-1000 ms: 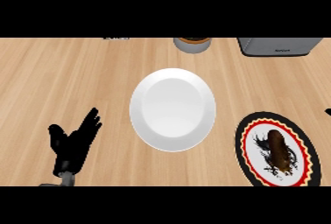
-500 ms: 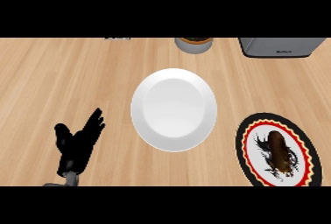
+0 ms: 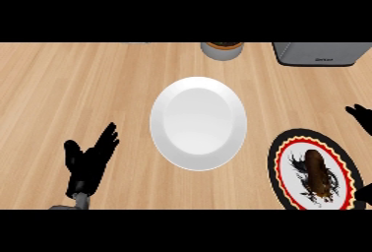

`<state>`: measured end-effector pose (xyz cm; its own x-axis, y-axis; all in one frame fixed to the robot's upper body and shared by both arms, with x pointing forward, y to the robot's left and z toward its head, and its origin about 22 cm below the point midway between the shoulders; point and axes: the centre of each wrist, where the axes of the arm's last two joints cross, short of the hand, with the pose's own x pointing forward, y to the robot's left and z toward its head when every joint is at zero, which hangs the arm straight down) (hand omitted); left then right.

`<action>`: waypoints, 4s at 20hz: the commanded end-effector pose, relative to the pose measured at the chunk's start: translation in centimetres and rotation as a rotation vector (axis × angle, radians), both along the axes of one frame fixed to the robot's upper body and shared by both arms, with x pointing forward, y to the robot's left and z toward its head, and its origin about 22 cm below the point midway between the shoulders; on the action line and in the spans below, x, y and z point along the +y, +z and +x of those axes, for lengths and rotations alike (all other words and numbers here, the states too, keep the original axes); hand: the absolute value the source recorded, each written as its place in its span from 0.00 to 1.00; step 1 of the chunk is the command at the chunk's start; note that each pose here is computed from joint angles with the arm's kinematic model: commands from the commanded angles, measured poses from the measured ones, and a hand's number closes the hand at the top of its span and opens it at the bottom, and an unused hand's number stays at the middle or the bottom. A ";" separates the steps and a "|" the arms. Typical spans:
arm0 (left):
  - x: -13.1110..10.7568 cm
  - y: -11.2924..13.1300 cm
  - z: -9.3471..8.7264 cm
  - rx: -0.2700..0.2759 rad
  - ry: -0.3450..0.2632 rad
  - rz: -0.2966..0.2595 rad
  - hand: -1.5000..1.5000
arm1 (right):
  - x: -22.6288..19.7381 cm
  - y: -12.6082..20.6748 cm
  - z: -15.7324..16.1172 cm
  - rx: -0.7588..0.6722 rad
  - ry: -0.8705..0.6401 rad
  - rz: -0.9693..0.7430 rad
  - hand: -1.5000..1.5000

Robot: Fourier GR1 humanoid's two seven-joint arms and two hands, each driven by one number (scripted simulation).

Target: Pick the sweet potato from the plate and place it in the plate

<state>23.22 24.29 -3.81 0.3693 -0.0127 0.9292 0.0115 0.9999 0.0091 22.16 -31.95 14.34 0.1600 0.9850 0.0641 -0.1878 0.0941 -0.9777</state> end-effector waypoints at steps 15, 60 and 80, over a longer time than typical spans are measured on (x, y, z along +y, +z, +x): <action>-0.2 -0.5 0.1 0.006 0.013 -0.004 0.50 | 6.2 -8.2 0.5 0.192 -0.093 -0.059 0.00; -1.4 1.2 1.0 -0.015 -0.069 -0.011 0.50 | 13.9 -8.8 10.6 -0.072 -0.722 0.099 1.00; -3.2 2.2 2.2 -0.043 -0.169 0.005 0.50 | 16.5 5.1 15.4 -0.977 -1.188 0.022 1.00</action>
<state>25.21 21.04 -1.78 0.3230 -0.0721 0.9436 0.1748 0.9845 0.0154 37.30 -16.04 17.37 0.7492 0.5199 0.4104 0.5747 -0.2024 -0.7929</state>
